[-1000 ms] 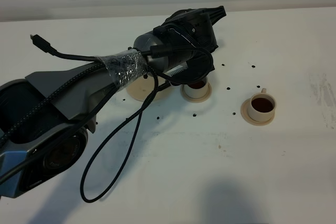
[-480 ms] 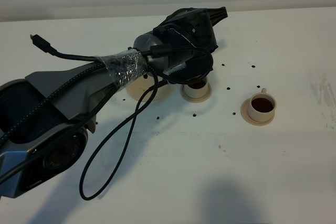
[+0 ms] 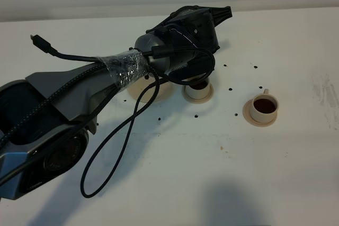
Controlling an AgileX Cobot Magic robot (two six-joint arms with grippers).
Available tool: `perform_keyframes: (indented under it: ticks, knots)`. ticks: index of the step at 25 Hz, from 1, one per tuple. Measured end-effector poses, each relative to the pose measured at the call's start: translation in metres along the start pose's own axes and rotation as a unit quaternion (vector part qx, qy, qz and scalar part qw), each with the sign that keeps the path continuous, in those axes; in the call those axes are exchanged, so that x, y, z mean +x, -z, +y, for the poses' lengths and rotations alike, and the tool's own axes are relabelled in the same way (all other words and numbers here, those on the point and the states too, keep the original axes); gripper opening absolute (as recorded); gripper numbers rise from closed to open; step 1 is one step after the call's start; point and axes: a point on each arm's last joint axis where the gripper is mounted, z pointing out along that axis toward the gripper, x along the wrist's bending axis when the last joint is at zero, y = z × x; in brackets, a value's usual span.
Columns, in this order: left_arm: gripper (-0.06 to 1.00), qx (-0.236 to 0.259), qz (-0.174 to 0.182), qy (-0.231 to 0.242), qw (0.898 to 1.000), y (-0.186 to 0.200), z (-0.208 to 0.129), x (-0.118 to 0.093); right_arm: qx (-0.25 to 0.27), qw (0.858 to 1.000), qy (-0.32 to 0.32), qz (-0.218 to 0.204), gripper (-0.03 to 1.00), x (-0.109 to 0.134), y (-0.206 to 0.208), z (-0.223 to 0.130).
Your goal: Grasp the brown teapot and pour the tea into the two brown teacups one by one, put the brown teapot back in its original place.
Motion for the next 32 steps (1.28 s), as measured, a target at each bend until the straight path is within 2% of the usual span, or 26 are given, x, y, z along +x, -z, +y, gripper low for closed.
perform_keyframes:
  ticks: [20,25,29,32]
  knots:
    - [0.08,-0.008,0.0,0.007,1.0,0.0,0.001,0.0,0.0,1.0,0.0,0.0,0.22,0.0,0.0,0.0]
    - [0.08,-0.042,-0.028,0.039,0.998,0.0,0.008,-0.005,0.0,1.0,0.0,0.0,0.22,0.0,0.0,0.0]
    - [0.08,-0.047,-0.055,0.052,0.996,0.001,0.009,-0.01,0.0,1.0,0.0,0.0,0.22,0.0,0.0,0.0]
    - [0.08,-0.046,-0.068,0.081,0.993,0.0,0.008,-0.013,0.0,1.0,0.0,0.0,0.22,0.0,0.0,0.0]
